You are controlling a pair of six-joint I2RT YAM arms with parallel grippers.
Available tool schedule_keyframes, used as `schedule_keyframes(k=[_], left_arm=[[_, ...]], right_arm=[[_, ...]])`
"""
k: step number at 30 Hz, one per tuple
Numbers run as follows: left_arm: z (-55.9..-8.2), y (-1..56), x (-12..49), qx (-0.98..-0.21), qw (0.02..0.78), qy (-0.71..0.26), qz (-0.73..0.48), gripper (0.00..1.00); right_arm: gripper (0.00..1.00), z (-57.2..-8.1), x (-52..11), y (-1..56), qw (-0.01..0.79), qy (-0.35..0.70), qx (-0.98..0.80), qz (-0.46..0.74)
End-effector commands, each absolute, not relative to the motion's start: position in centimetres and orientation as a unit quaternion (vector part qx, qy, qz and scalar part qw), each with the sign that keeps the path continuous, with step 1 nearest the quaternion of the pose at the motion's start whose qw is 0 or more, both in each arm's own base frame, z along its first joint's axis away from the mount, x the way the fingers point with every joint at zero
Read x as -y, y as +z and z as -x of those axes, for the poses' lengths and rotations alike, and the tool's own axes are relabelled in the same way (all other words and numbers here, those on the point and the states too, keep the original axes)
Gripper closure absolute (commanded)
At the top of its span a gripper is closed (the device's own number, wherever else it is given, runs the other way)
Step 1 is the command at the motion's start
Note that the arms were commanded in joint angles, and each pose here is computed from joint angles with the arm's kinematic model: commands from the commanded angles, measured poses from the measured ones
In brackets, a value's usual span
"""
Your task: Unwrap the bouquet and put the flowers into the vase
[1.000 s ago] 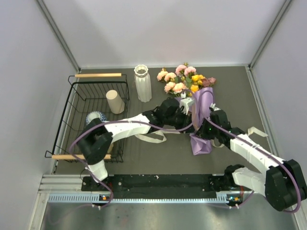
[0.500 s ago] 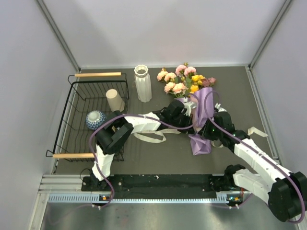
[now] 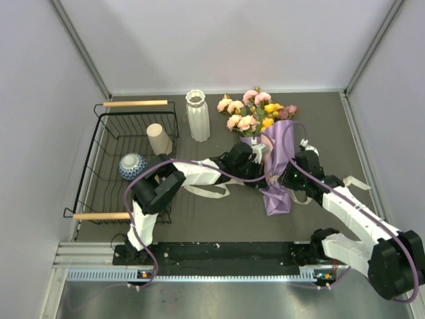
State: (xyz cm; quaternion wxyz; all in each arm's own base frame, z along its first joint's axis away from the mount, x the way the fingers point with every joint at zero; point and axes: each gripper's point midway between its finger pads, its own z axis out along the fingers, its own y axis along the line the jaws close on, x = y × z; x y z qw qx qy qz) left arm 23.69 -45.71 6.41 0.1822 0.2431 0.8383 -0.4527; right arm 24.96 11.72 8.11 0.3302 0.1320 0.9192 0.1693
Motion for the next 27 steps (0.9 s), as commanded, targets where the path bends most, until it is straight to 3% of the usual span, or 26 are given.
schedule_keyframes(k=[1, 13, 22, 27], left_arm=[[-23.4, 6.1, 44.6, -0.846, 0.184, -0.438, -0.242, 1.00], [-23.2, 6.2, 44.3, -0.846, 0.187, -0.440, -0.234, 1.00], [-23.4, 7.1, 44.7, -0.841, 0.194, -0.447, -0.235, 1.00], [-23.4, 7.0, 44.7, -0.841, 0.194, -0.447, -0.235, 1.00]], right_arm=[[0.77, -26.2, -9.6, 8.2, 0.361, 0.139, -0.905, -0.177], [0.69, -25.8, -13.7, 15.3, 0.416, 0.270, -0.865, -0.075], [0.82, -26.8, -15.4, 10.9, 0.349, 0.283, -0.888, -0.093], [0.83, -25.4, -14.0, 7.3, 0.332, 0.251, -0.903, -0.110]])
